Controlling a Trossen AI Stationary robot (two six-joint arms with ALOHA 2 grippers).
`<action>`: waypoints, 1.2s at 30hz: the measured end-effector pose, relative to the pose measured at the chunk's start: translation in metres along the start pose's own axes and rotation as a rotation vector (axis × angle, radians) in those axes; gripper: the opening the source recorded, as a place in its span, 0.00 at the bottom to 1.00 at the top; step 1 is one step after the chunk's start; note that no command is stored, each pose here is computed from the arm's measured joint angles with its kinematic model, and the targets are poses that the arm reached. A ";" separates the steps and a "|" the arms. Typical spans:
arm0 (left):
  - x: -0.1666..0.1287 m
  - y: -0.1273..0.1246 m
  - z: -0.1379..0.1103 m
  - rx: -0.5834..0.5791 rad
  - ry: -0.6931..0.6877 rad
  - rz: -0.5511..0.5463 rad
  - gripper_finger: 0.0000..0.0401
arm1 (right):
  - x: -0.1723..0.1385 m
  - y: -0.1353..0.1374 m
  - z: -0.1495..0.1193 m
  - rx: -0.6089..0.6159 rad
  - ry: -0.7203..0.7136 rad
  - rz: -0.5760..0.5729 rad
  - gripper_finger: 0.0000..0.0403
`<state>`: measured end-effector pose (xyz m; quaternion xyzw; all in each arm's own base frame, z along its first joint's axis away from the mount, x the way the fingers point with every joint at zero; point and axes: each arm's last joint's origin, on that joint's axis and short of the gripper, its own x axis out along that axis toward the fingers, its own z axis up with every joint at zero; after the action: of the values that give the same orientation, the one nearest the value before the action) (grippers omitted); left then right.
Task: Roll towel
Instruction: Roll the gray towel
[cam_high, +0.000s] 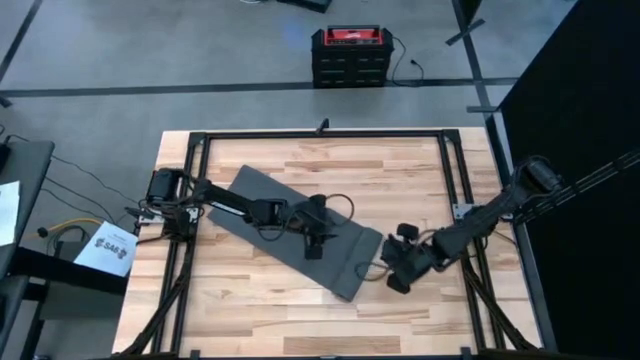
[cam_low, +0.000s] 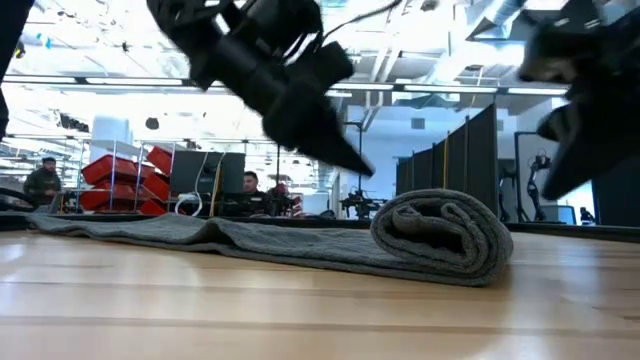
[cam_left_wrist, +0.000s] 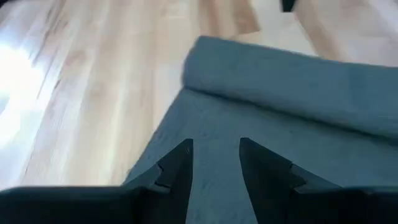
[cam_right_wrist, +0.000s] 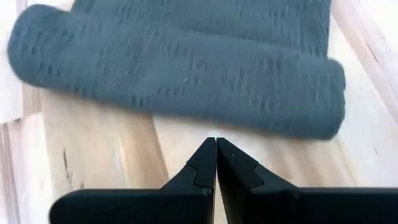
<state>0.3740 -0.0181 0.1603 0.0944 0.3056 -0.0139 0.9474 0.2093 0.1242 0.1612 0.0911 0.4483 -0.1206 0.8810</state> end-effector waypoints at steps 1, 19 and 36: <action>-0.001 -0.002 0.008 0.016 -0.003 -0.006 0.29 | -0.003 0.003 -0.005 0.002 -0.005 -0.005 0.00; 0.062 -0.014 0.037 0.159 -0.101 -0.153 0.29 | 0.010 0.030 -0.065 0.048 -0.014 -0.144 0.27; 0.085 -0.025 0.002 0.118 0.012 -0.340 0.29 | 0.033 0.044 -0.066 0.018 -0.119 -0.117 0.46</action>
<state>0.4420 -0.0399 0.1080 0.0967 0.3216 -0.1909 0.9224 0.1905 0.1791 0.0980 0.0656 0.3988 -0.1811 0.8966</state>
